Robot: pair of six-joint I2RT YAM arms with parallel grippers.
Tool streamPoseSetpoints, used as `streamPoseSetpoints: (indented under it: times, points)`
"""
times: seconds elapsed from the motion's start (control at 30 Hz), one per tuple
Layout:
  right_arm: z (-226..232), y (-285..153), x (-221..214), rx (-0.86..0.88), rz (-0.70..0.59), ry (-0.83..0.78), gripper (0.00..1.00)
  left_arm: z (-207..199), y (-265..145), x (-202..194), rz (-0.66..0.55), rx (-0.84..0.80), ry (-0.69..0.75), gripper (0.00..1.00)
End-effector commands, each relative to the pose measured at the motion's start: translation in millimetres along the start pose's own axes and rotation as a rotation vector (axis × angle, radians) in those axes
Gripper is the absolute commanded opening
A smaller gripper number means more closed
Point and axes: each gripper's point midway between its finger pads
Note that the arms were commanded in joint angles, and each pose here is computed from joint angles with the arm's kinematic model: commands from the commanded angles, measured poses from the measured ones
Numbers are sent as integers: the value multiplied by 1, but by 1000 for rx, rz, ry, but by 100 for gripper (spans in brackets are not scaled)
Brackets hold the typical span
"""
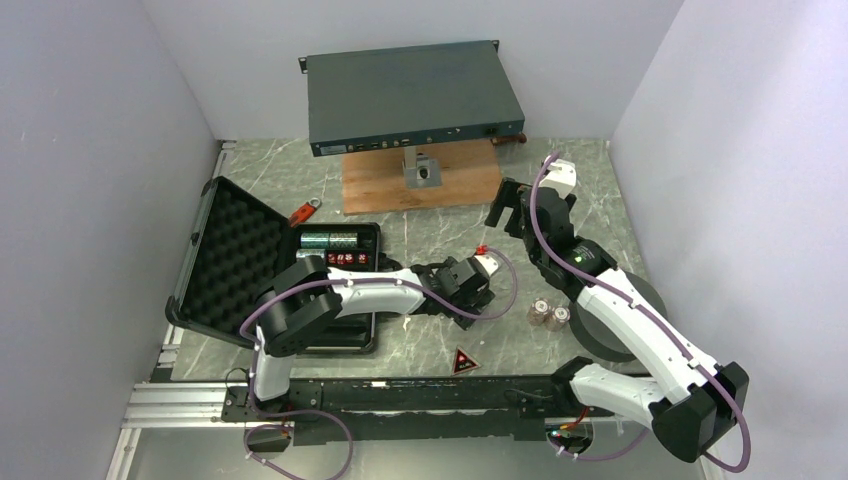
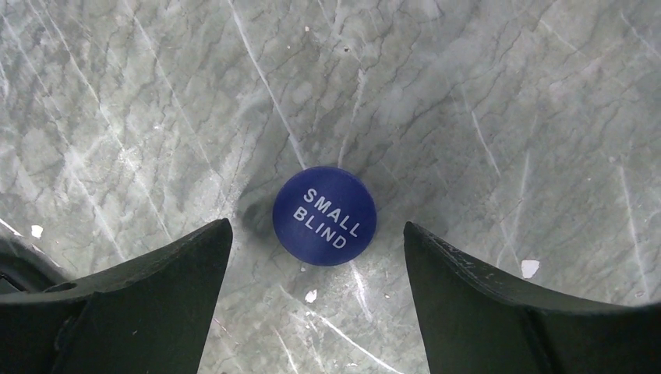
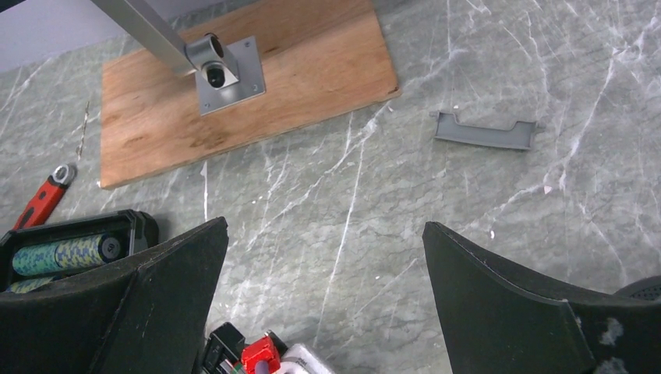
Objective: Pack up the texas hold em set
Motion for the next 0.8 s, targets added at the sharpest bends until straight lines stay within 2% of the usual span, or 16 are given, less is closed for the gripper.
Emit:
streamPoseSetpoints:
  times: [0.0,0.67,0.77]
  points:
    - [1,-2,7,6,-24,25,100,-9,0,17,-74,-17,-47,86]
    - [1,1,3,4,-19,18,100,-4,15,-15,-6,31,-95,73]
    - [1,2,2,7,-18,18,100,-6,17,-17,2,25,-93,67]
Point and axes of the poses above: each gripper's point midway between its finger pads, its own y axis out along the fingers, its own z axis along the line the jaws close on, x = y × z, and after that the axes turned 6 degrees about -y, right-handed
